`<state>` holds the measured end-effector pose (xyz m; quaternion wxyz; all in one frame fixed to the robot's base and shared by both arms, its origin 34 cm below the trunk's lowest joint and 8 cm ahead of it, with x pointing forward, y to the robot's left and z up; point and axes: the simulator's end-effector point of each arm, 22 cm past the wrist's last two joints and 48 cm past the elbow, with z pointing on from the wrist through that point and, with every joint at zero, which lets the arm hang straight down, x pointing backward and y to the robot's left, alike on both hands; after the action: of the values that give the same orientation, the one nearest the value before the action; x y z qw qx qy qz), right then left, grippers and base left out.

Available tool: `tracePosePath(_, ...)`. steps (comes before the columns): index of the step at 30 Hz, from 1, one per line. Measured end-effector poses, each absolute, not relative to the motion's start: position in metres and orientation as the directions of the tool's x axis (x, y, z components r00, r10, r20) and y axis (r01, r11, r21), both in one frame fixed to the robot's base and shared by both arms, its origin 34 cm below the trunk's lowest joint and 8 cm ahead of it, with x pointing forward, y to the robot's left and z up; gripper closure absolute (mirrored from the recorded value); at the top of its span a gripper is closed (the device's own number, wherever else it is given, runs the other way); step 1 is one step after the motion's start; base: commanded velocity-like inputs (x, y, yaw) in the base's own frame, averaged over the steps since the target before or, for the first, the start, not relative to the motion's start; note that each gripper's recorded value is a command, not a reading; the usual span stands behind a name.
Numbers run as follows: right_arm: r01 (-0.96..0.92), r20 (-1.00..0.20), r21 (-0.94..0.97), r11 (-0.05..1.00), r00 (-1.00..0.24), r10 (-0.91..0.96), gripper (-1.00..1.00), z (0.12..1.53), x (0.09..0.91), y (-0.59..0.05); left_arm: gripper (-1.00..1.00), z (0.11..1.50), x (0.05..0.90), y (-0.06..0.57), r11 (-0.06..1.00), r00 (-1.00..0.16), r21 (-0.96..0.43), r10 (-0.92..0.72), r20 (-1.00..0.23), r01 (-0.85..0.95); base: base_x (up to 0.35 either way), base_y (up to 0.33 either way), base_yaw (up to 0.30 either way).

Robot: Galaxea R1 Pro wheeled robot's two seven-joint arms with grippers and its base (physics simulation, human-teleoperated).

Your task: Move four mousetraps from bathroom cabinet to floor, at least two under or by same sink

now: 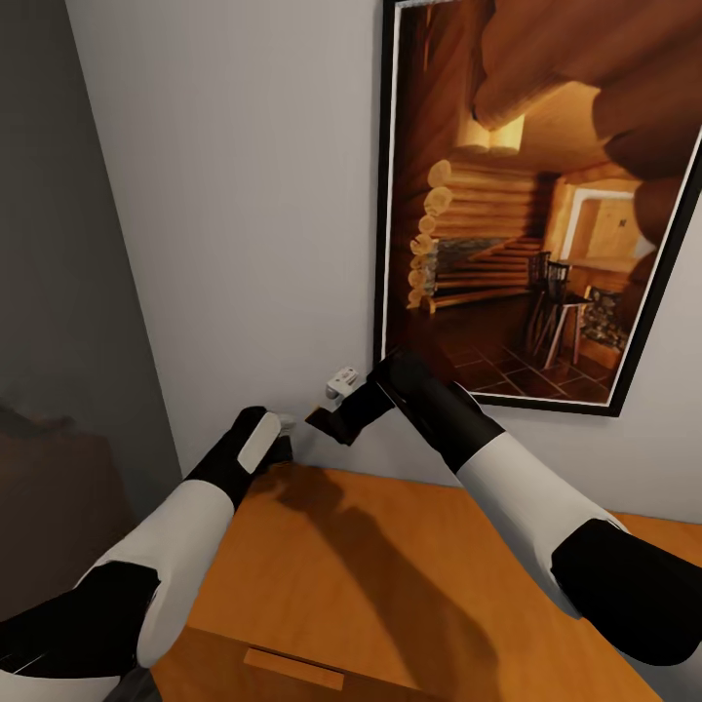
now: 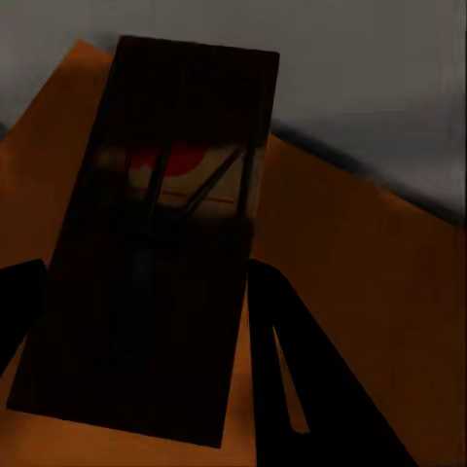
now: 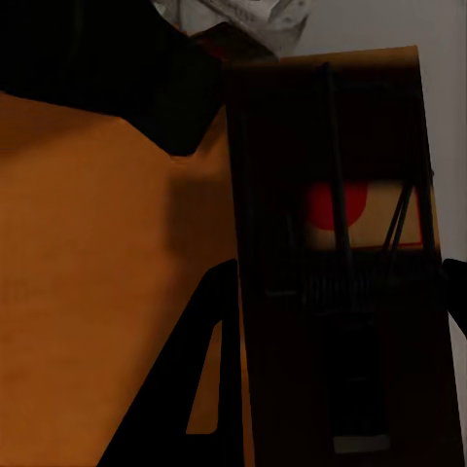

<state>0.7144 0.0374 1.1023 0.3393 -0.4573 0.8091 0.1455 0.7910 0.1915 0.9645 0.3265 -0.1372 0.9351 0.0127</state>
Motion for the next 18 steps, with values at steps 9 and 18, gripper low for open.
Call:
tracePosePath(9,-0.838,-0.681,-0.076,0.541,-0.353,-0.642,1.0,1.1018,0.715,0.0368,1.0,0.9768,0.7948,0.1909,0.963,-0.734,-0.073,-0.245,-0.633,-0.258,-0.007,0.0,0.0)
tracePosePath(18,-0.834,-0.679,-0.082,0.546,-0.354,-0.643,1.0,1.1006,0.7171,0.0353,1.0,0.973,0.7923,0.1902,0.966,-0.749,-0.066,-0.236,-0.619,-0.25,-0.274,0.0,0.0)
